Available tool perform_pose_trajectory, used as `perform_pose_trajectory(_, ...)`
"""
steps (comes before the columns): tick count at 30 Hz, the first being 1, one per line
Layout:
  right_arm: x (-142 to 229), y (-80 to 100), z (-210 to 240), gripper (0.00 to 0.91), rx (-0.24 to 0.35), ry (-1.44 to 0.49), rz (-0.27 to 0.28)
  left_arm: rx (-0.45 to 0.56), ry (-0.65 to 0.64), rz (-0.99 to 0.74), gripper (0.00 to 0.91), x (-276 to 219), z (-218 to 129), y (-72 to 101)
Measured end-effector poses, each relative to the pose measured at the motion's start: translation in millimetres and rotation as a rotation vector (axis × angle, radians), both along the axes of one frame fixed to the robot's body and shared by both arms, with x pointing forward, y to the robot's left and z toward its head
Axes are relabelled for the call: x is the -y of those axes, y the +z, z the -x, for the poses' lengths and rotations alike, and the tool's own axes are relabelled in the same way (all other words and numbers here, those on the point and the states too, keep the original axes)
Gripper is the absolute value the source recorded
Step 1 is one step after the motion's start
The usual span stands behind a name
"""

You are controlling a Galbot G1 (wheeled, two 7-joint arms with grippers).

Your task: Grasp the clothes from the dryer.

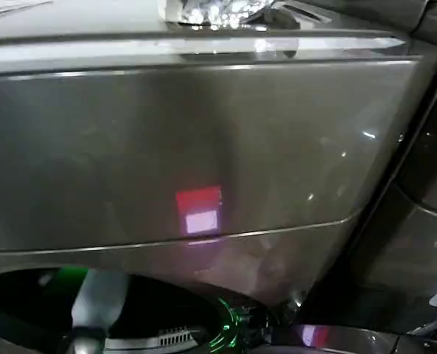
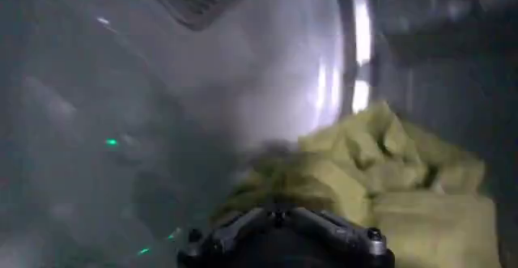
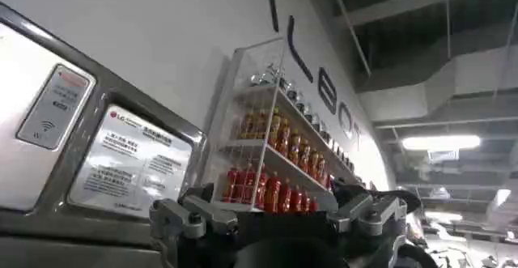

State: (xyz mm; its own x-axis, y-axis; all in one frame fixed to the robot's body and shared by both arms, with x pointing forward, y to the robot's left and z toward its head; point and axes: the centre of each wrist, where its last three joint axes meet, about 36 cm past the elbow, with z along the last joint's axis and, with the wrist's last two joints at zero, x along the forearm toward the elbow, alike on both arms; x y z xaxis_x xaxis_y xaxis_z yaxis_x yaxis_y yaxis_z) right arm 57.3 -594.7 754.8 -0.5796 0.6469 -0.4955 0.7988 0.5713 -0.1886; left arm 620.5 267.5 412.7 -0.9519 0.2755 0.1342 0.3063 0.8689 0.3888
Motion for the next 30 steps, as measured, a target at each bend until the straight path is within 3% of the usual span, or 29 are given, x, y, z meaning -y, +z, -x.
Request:
perform_pose_trajectory(8,0.1,-1.5,-3.8,0.907,0.019,0.014,0.030,0.179,0.175,0.241,0.000,4.9,37.7,-10.3)
perform_pose_trajectory(14,1.1,0.0,-4.4,0.907,0.038,0.018,0.045,0.235,0.299,0.339,0.000,6.1,60.2,-23.7)
perform_pose_trajectory(30,5.7,3.1,0.8,0.907,0.083,0.020,0.068,0.286,0.335,0.395,0.000,8.9,65.6,-22.7)
